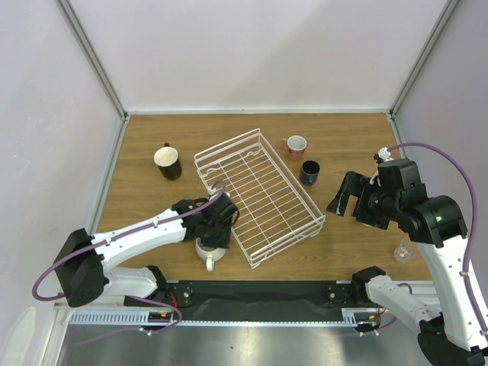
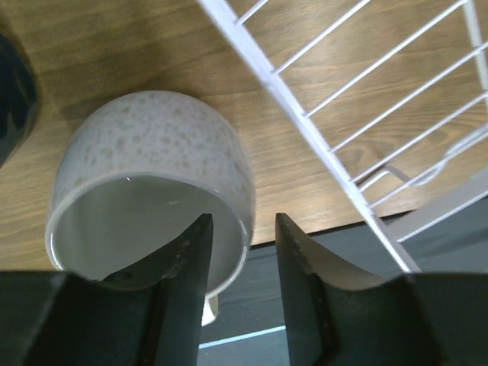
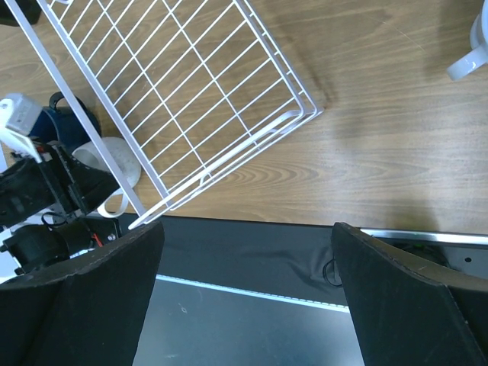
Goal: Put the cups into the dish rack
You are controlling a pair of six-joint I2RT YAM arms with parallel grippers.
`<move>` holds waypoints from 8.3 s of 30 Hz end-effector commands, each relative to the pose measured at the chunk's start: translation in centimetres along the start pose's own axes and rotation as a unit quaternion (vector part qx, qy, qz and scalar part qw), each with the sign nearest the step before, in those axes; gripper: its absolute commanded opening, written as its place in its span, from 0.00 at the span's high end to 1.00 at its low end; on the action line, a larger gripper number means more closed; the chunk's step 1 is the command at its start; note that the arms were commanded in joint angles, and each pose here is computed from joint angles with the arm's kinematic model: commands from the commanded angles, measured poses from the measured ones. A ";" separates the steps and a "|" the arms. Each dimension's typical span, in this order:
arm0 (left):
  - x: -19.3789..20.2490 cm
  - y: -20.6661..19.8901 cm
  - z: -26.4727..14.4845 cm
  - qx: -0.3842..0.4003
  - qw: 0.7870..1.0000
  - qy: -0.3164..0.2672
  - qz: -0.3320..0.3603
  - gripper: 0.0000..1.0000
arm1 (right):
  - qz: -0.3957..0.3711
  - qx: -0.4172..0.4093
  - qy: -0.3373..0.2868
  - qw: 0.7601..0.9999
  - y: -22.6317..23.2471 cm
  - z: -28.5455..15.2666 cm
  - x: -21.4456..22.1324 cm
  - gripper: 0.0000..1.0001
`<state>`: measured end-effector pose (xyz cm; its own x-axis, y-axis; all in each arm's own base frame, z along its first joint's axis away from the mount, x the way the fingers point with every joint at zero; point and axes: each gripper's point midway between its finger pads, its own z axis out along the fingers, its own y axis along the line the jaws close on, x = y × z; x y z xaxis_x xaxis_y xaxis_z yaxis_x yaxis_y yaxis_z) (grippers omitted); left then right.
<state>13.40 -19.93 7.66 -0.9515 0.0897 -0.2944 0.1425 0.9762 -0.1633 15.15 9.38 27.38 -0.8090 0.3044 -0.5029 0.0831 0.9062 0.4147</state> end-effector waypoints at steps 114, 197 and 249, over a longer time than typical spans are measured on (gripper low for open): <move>-13.2 6.4 -24.0 -0.011 0.918 -0.391 -0.059 0.04 | -0.254 0.016 -0.125 0.959 20.1 31.5 -12.5 1.00; -6.6 11.1 0.2 -0.099 0.988 -0.047 -0.113 1.00 | -0.093 -0.143 -0.085 0.982 7.9 -1.7 -2.2 0.24; -11.9 -8.5 -36.8 0.764 0.576 -0.246 -0.156 1.00 | -0.184 -0.581 -0.007 0.793 29.3 -4.6 -2.3 0.00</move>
<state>15.59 -22.96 44.18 -0.8709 -0.4691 -0.1465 0.3338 -0.3458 -0.8769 17.14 33.39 41.74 -0.6813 0.0515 -0.7302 -0.7215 0.1212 0.6818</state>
